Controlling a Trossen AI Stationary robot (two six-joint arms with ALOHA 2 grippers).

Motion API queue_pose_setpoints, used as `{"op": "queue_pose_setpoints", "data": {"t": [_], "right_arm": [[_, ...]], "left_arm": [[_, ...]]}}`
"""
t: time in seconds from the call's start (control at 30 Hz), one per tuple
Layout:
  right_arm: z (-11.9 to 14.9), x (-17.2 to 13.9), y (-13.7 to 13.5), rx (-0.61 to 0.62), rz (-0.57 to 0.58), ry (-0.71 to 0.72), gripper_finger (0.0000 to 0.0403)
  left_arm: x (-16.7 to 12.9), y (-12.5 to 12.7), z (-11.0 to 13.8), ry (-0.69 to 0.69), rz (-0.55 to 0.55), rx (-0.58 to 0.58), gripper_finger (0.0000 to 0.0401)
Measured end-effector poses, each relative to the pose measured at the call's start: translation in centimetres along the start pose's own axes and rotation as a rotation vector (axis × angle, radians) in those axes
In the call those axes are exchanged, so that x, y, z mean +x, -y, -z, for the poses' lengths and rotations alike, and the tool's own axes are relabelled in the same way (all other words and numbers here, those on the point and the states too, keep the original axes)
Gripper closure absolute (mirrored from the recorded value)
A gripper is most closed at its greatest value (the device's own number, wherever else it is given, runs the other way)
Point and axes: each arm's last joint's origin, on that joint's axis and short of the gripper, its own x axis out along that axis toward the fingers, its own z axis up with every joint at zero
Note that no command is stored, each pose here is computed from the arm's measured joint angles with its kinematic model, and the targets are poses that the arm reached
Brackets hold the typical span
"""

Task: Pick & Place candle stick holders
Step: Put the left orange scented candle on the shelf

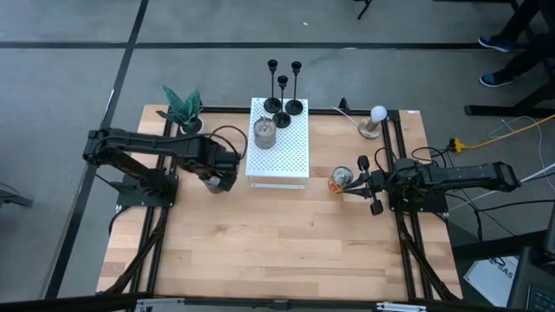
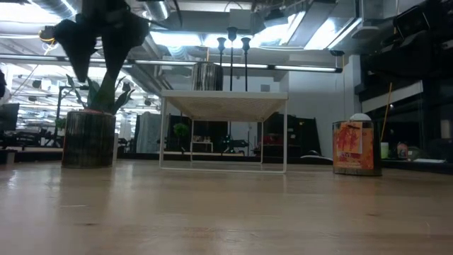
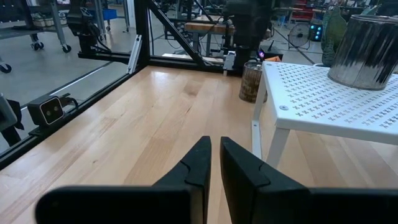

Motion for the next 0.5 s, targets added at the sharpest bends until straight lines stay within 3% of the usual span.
{"op": "queue_pose_setpoints", "data": {"t": [0.3, 0.4, 0.5], "right_arm": [[0.0, 0.0, 0.0, 0.0, 0.0, 0.0, 0.0363], [0.0, 0.0, 0.0, 0.0, 0.0, -0.001, 0.0363], [0.0, 0.0, 0.0, 0.0, 0.0, 0.0, 0.0363]], "left_arm": [[1.0, 0.1, 0.9, 0.054, -0.054, -0.205, 0.0001], [1.9, -0.1, 1.2, 0.043, -0.075, -0.315, 0.0001], [3.1, -0.4, 1.4, 0.008, -0.097, -0.348, 0.0001]]}}
